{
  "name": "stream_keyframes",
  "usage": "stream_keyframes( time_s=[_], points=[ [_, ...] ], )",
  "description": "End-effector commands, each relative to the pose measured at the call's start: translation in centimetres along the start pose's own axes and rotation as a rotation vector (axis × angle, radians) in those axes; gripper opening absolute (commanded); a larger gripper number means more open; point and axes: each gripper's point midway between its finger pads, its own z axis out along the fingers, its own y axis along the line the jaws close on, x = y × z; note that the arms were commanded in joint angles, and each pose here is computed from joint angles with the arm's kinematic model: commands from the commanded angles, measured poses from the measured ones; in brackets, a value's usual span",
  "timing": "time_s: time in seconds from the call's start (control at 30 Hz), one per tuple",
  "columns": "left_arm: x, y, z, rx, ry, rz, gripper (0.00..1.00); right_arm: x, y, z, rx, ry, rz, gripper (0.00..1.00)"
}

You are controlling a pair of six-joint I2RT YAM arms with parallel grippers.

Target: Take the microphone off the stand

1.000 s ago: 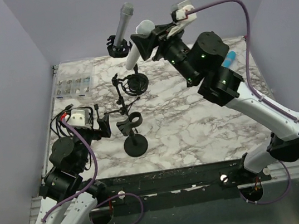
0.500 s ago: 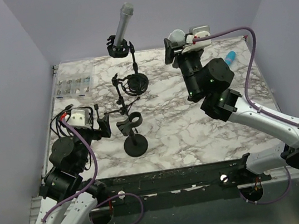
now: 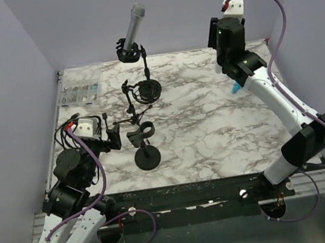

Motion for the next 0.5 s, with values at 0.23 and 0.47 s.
stream_keyframes(
  time_s=[0.23, 0.47],
  points=[
    [0.0, -0.5, 0.4, 0.022, 0.000, -0.008, 0.99, 12.8, -3.4, 8.4, -0.051, 0.564, 0.125, 0.01],
    [0.5, -0.6, 0.9, 0.023, 0.021, -0.002, 0.99, 17.0, -6.0, 13.0, -0.023, 0.658, 0.203, 0.01]
  ],
)
